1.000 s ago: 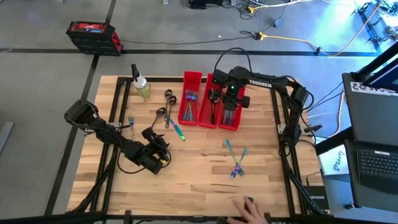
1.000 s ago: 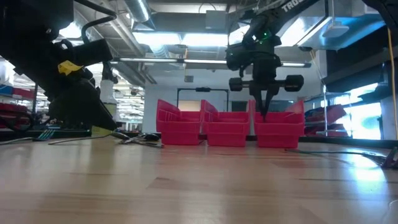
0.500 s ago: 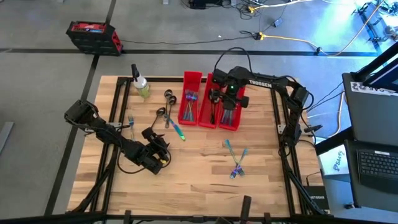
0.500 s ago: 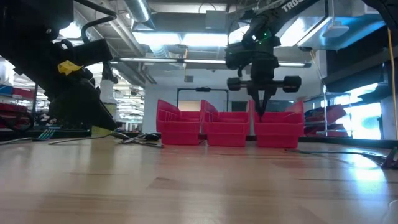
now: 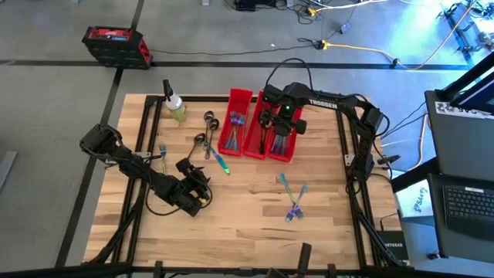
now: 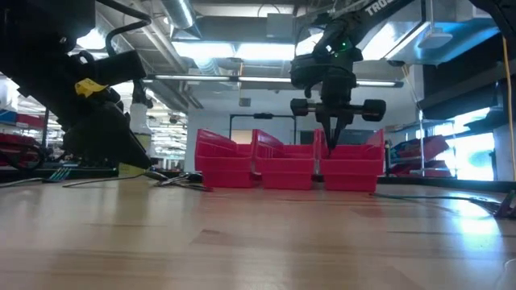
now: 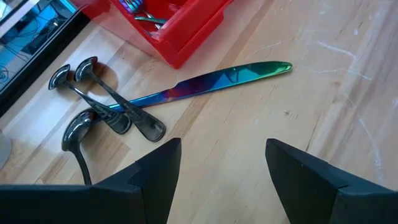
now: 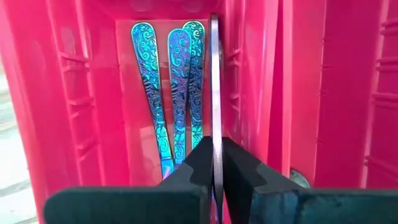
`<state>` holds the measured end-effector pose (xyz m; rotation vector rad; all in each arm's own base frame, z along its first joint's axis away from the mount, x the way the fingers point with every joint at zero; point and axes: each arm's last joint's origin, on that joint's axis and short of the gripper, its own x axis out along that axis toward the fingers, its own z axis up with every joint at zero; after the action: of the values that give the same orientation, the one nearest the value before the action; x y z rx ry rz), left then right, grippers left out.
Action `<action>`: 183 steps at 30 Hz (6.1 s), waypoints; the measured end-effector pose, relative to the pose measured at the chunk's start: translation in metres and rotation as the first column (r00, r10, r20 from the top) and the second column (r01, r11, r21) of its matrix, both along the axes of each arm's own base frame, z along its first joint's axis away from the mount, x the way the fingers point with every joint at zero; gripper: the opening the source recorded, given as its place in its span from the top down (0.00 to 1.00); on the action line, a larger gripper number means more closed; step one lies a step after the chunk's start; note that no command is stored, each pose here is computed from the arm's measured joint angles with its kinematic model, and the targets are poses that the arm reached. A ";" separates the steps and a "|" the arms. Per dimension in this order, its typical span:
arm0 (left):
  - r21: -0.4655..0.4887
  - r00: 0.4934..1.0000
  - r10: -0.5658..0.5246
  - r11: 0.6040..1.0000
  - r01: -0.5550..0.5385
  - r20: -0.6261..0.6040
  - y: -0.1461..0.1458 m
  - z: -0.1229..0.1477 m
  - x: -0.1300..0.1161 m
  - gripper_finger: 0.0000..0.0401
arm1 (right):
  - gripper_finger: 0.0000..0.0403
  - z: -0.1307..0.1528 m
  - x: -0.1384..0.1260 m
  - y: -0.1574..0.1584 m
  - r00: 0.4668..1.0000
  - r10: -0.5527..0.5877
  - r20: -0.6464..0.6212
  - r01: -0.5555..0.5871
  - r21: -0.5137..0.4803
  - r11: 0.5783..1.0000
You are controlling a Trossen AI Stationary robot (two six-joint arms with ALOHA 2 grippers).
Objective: Sort silverware
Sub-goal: Put the blue knife into the right red silverware bin, then put the blue fork into the left red silverware bin
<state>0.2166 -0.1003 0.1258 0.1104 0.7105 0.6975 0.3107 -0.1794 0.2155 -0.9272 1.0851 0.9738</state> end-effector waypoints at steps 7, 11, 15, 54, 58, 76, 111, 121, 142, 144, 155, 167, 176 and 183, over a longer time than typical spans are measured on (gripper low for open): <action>0.000 1.000 0.000 1.000 0.000 0.000 0.000 0.000 0.000 0.45 | 0.99 0.000 -0.001 0.001 1.000 0.000 -0.006 0.001 0.008 1.000; 0.000 1.000 0.000 1.000 0.000 0.000 0.000 0.000 0.000 0.45 | 0.99 0.000 -0.001 0.001 1.000 -0.002 -0.004 0.002 0.024 1.000; 0.000 1.000 0.000 1.000 0.000 0.000 0.000 0.000 0.000 0.45 | 0.99 0.000 -0.002 0.002 1.000 -0.001 -0.014 0.001 0.031 1.000; -0.003 1.000 -0.001 1.000 0.001 -0.002 0.000 0.000 0.000 0.45 | 0.97 0.086 0.008 0.073 0.950 -0.287 0.122 0.266 0.165 0.950; -0.003 1.000 -0.001 1.000 0.001 -0.002 0.000 0.000 0.000 0.45 | 0.98 0.094 0.022 0.094 0.849 -0.527 0.041 0.469 0.400 0.787; -0.003 1.000 -0.001 1.000 0.001 -0.003 0.000 0.000 0.000 0.45 | 0.95 0.092 0.057 0.190 0.785 -0.599 -0.158 0.564 0.583 0.585; -0.263 0.909 -0.158 0.925 0.273 0.386 -0.024 0.030 0.042 0.45 | 0.87 0.000 -0.033 0.383 0.012 -0.992 -0.124 0.800 0.596 -0.064; -0.150 0.728 -0.252 0.886 0.438 0.638 -0.007 0.056 0.075 0.45 | 0.56 -0.024 -0.089 0.407 0.036 -0.994 0.105 0.886 0.457 0.081; -0.245 0.649 -0.325 0.738 0.629 0.688 0.001 0.025 0.121 0.45 | 0.52 -0.109 -0.105 0.429 0.115 -0.957 0.265 0.919 0.337 0.204; -0.210 0.617 -0.392 0.703 0.679 0.683 -0.001 0.027 0.122 0.45 | 0.52 -0.112 -0.104 0.430 0.114 -0.953 0.281 0.917 0.339 0.209; -0.003 0.536 -0.648 0.636 0.772 0.541 -0.007 0.021 0.121 0.45 | 0.54 -0.117 -0.100 0.421 0.094 -0.931 0.354 0.921 0.324 0.217; -0.020 0.559 -0.615 0.662 0.749 0.556 -0.004 0.022 0.122 0.45 | 0.95 -0.117 -0.098 0.417 0.104 -0.930 0.352 0.934 0.287 0.213; -0.035 0.581 -0.585 0.687 0.725 0.566 -0.002 0.022 0.123 0.45 | 0.99 -0.096 -0.087 0.432 0.109 -0.937 0.333 0.932 0.293 0.212; -0.035 0.586 -0.534 0.720 0.693 0.610 0.003 0.026 0.125 0.45 | 1.00 -0.074 -0.077 0.443 0.075 -0.938 0.340 0.913 0.354 0.201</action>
<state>0.3412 -0.0969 0.1514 -0.1036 0.1402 -0.0847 0.2336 0.2633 0.1415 -0.1879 0.9041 -0.3916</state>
